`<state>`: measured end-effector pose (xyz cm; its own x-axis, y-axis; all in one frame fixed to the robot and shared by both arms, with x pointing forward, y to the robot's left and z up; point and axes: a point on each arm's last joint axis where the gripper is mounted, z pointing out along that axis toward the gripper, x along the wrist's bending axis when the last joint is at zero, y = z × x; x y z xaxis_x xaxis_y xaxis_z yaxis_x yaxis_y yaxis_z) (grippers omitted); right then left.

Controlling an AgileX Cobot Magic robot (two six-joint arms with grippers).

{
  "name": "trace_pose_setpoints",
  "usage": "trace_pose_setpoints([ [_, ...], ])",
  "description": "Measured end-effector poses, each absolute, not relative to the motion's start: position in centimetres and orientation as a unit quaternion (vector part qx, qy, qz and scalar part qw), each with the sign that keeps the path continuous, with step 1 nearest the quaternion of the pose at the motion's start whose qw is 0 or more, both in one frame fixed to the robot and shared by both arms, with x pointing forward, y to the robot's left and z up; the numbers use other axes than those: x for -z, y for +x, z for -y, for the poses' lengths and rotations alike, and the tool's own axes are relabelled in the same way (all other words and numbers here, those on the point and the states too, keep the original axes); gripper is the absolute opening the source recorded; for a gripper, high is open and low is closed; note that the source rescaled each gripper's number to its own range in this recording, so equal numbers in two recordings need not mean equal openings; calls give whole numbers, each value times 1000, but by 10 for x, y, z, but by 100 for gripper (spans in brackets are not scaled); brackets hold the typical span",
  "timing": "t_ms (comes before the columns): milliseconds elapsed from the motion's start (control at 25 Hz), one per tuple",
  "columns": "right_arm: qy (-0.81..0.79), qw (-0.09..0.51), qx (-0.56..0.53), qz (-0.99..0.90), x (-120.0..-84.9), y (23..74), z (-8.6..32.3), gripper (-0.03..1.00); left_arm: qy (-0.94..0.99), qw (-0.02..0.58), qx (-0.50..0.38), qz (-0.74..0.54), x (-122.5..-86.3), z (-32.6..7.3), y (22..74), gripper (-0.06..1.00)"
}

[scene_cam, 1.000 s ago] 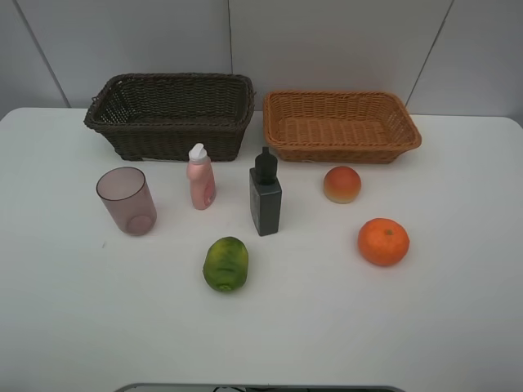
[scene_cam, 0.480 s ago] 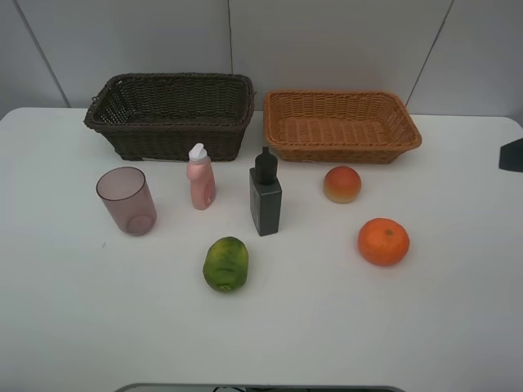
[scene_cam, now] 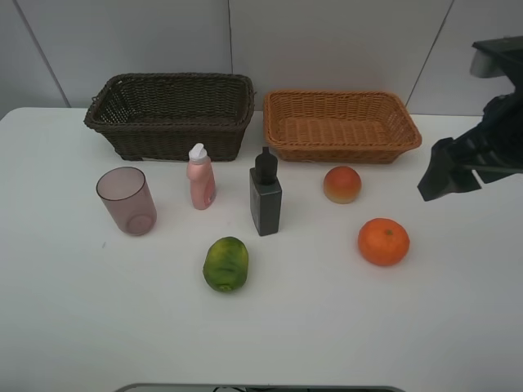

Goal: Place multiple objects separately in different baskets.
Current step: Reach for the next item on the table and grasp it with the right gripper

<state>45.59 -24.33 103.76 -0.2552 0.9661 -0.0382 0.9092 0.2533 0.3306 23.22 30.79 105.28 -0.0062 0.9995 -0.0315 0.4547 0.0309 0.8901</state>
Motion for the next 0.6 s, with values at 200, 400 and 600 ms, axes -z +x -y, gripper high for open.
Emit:
trace_pose_setpoints([
  [200,632,83,-83,-766,-1008,478,237,100,595,377,-361,-611,-1053,-308,232,92],
  [400,664,68,-81,-741,-989,491,232,100,595,377,-361,-611,-1053,-308,232,92],
  [600,698,71,-101,-705,-978,499,221,100,595,377,-361,-611,-1053,-308,232,92],
])
